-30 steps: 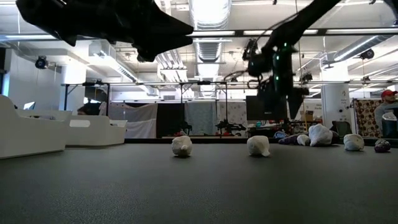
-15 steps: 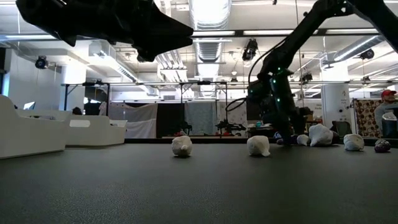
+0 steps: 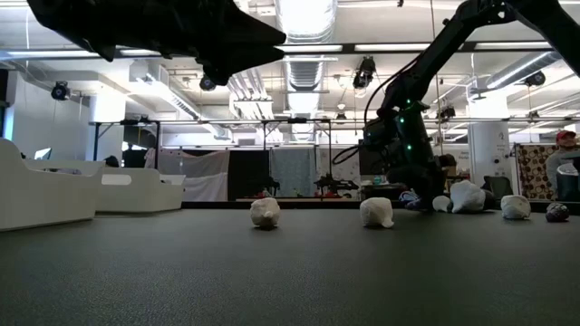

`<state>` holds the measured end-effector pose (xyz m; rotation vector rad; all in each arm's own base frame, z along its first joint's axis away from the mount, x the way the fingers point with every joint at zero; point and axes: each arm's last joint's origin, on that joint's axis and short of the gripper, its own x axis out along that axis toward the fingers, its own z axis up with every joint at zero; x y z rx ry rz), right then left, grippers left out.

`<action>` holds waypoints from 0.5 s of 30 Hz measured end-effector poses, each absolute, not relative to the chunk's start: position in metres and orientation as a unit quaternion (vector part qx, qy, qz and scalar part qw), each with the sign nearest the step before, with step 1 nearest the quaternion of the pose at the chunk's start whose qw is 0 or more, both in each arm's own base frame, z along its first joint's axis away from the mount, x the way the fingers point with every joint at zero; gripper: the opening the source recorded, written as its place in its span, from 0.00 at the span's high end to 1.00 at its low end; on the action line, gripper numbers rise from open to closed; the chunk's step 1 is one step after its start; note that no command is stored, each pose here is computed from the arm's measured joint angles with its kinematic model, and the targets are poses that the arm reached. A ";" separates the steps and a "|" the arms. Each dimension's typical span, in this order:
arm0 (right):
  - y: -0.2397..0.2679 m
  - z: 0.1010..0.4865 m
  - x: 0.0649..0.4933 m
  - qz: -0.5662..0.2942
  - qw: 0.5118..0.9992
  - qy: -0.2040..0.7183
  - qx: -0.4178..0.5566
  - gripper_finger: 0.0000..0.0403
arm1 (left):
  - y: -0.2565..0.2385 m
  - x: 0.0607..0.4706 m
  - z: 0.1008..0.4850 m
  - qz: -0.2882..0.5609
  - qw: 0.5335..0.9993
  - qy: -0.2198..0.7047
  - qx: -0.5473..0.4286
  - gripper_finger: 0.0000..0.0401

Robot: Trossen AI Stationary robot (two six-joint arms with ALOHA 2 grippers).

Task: Sort produce into baskets
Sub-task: Put the eggplant into the bottom white bin

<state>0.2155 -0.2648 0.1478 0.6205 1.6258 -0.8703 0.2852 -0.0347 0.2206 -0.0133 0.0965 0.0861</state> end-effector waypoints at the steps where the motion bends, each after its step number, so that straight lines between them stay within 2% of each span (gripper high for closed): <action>1: -0.264 0.148 0.216 -0.374 0.561 0.693 0.255 0.65 | -0.035 0.286 0.220 0.043 0.997 0.057 -0.010 0.58; 3: -0.260 0.153 0.219 -0.382 0.559 0.701 0.224 0.69 | -0.037 0.287 0.220 0.041 0.996 0.079 -0.021 0.58; 6: -0.250 0.169 0.229 -0.384 0.571 0.710 0.151 0.73 | -0.042 0.287 0.221 0.033 0.986 0.165 -0.016 0.58; 10: -0.230 0.199 0.249 -0.383 0.614 0.684 0.095 0.74 | -0.046 0.283 0.237 0.044 0.954 0.294 -0.025 0.58; 13: -0.204 0.223 0.267 -0.387 0.660 0.635 0.109 0.73 | -0.054 0.280 0.248 0.052 0.935 0.349 -0.037 0.58; 15: -0.179 0.236 0.279 -0.352 0.701 0.601 0.153 0.73 | -0.061 0.275 0.248 0.045 0.925 0.375 -0.036 0.58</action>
